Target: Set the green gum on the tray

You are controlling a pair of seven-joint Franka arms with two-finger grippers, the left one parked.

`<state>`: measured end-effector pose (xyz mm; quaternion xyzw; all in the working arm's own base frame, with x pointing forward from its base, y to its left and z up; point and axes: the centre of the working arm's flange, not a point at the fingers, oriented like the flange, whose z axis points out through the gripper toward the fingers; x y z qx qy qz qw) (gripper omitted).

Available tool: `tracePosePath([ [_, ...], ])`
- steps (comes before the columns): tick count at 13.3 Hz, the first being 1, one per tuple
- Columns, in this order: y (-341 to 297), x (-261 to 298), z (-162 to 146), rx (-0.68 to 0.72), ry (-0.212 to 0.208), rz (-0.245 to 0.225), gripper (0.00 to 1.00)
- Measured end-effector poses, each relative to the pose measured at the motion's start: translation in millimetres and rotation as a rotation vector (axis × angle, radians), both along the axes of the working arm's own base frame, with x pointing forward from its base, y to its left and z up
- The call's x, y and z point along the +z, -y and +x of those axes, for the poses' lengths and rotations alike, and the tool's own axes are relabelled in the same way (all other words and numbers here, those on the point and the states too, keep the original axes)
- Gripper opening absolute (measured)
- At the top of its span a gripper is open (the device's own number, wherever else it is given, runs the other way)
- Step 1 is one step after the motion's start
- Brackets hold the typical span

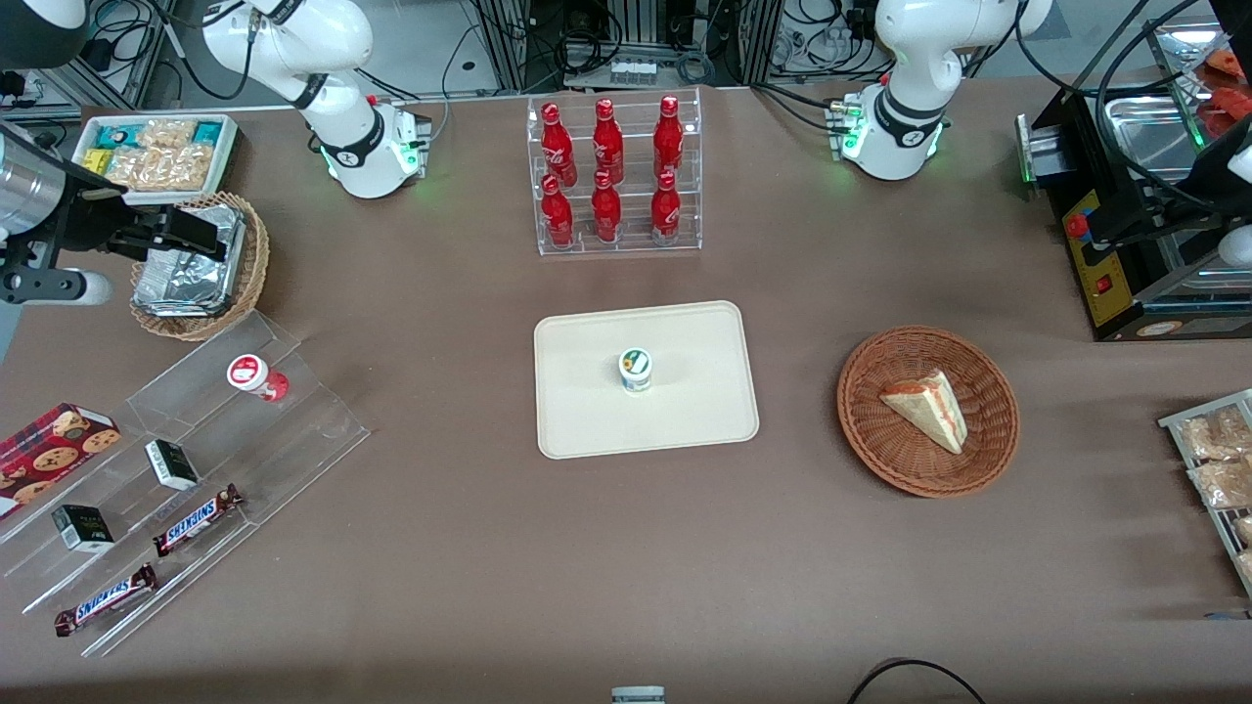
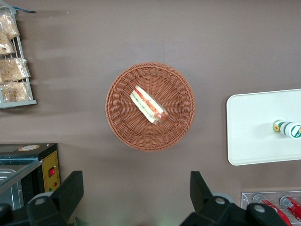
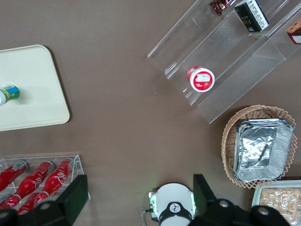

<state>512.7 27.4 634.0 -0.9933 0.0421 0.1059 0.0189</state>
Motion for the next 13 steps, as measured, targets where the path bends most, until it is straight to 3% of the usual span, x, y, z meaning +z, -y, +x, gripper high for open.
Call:
tracePosePath([
  [13, 15.7, -24.1, -1.2, -0.030, 0.033, 0.003, 1.00],
])
